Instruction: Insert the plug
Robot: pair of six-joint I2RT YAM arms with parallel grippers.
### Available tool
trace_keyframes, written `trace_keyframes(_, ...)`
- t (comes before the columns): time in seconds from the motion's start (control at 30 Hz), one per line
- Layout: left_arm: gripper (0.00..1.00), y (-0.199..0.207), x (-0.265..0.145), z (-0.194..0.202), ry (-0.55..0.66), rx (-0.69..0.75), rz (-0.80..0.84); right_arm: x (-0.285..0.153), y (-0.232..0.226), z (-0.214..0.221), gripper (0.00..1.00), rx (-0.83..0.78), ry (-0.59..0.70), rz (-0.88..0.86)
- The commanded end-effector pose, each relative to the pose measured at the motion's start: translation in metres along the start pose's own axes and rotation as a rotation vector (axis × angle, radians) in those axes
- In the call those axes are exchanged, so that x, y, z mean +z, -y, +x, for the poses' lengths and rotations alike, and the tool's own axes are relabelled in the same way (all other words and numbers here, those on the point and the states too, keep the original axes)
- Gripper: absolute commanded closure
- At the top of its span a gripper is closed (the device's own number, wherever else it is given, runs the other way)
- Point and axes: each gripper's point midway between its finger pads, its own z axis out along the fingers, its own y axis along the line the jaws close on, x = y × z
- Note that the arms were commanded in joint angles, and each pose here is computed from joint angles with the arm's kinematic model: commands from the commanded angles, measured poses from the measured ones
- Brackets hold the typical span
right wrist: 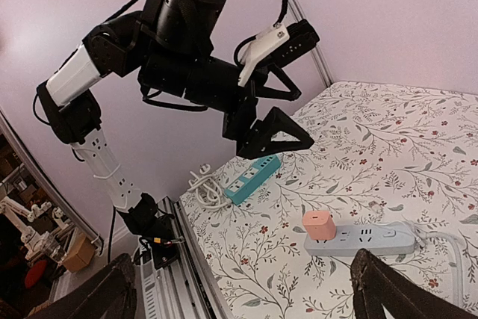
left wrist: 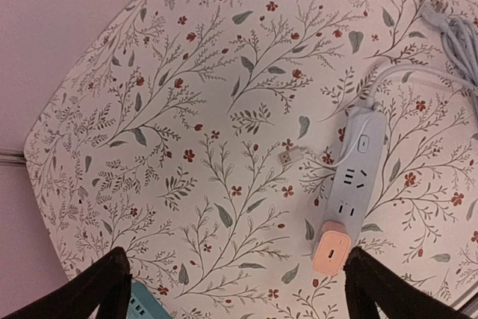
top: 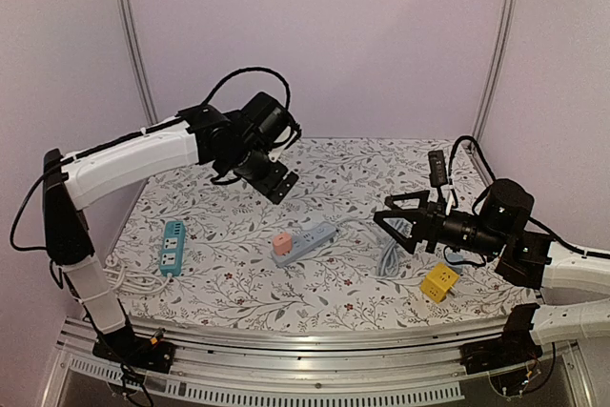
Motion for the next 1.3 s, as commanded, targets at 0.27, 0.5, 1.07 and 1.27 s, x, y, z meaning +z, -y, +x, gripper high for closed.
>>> trace_keyframes(0.27, 0.0, -0.064, -0.035, 0.002, 0.311, -0.42, -0.167, 0.0, 0.004, 0.006, 0.01, 0.007, -0.015, 0.018)
trace_keyframes(0.5, 0.01, -0.039, -0.045, 0.016, 0.362, -0.409, -0.146, 0.004, 0.013, 0.008, 0.01, 0.005, -0.02, 0.058)
trace_keyframes(1.07, 0.06, 0.008, -0.03, 0.067, 0.456, -0.467, -0.012, 0.077, 0.069, 0.061, 0.05, 0.156, -0.253, 0.261)
trace_keyframes(1.27, 0.07, 0.056, -0.036, 0.057, 0.5, -0.396, 0.151, 0.062, 0.099, 0.07, 0.05, 0.215, -0.254, 0.469)
